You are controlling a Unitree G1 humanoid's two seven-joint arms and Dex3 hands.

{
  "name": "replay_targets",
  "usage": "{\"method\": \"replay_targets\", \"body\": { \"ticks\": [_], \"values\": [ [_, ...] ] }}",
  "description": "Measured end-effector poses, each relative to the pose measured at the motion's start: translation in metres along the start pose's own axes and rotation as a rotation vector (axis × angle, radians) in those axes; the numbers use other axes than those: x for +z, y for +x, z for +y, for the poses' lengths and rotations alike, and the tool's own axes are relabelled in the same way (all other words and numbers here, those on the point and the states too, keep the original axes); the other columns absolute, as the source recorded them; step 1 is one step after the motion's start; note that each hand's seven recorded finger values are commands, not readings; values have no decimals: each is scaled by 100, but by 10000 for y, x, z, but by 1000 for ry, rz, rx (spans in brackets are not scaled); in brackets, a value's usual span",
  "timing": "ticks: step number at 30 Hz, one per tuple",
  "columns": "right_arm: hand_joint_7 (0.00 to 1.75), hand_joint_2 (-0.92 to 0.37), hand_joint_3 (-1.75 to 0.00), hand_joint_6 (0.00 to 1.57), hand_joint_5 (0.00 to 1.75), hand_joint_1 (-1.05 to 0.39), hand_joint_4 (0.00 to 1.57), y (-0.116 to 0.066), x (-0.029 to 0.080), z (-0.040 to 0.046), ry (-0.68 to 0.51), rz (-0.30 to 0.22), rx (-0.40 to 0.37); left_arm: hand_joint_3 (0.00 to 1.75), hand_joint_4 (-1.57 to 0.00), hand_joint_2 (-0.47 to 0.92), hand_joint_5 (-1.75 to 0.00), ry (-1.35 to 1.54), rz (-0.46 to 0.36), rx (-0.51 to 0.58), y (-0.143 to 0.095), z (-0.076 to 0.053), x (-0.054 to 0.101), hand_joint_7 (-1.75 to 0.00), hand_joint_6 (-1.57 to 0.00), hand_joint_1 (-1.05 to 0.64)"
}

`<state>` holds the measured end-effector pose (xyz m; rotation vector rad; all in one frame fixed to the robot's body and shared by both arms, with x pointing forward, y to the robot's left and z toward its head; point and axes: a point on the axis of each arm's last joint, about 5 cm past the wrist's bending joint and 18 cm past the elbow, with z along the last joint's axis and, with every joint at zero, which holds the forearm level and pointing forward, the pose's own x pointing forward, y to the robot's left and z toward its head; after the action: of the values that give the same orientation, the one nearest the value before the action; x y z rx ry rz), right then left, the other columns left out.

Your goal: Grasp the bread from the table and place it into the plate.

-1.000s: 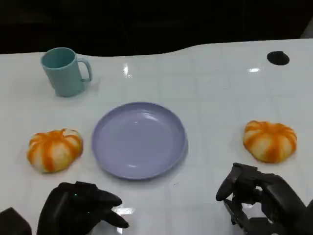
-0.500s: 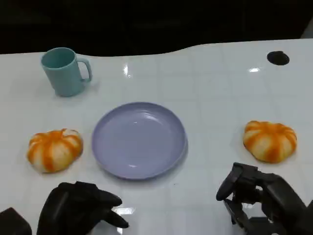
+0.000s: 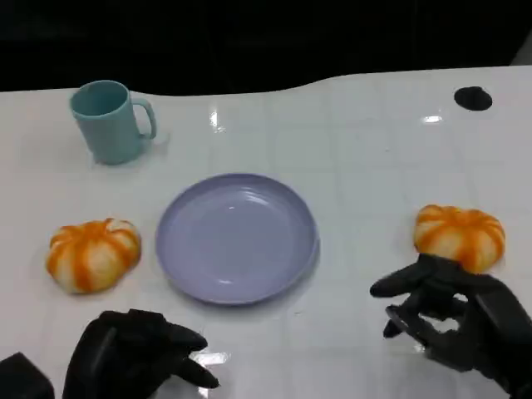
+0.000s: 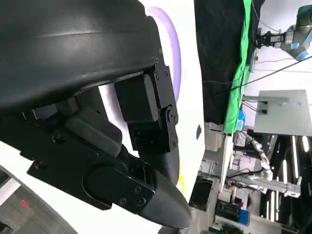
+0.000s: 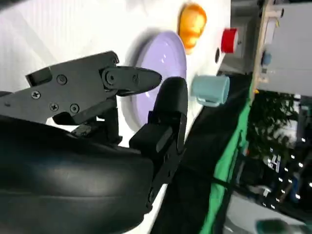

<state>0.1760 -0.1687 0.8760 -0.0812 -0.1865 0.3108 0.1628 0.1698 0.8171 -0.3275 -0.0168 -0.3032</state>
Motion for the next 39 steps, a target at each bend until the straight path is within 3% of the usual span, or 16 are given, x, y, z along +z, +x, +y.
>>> {"method": "replay_targets", "body": {
  "ticks": [3,5,14,17,22,26,31,35,39],
  "values": [
    [26,-92,-15,65,68,-29,53,37,26,-8,-95,-49,-22,0,-157,77,-37,2,-2,0,3,0,0,-15,-157,-105],
    [19,-92,-15,61,62,-32,48,56,40,-22,-160,-72,-42,0,-157,77,-37,5,-8,-1,5,0,4,-15,-157,-105],
    [5,-91,-12,48,45,-30,26,85,53,-159,-427,-135,-88,0,-157,76,-36,7,-9,-1,2,0,-1,-14,-157,-105],
    [3,-92,-8,45,43,-36,18,113,68,-198,-521,-156,-87,0,-157,77,-36,6,-10,-4,3,-1,-1,-14,-157,-105],
    [0,-92,-3,40,49,-46,5,118,80,-265,-781,-132,-100,0,-157,76,-36,6,-10,-8,2,0,-1,-14,-157,-105],
    [0,-89,-2,31,49,-51,0,142,159,-341,-984,-103,-115,0,-157,76,-36,7,-10,-8,2,0,-1,-14,-157,-105],
    [0,-88,-1,25,38,-57,0,169,225,-353,-1165,-47,-109,0,-157,76,-36,6,-9,-8,3,0,-1,-15,-157,-105],
    [1,-88,-1,27,40,-58,0,182,274,-339,-1261,3,-105,0,-157,77,-36,6,-5,-8,3,0,-7,-15,-157,-105],
    [2,-88,-1,28,42,-59,0,199,274,-329,-1282,51,-91,0,-157,77,-36,5,-2,-9,7,0,-13,-15,-157,-105]
  ]
}}
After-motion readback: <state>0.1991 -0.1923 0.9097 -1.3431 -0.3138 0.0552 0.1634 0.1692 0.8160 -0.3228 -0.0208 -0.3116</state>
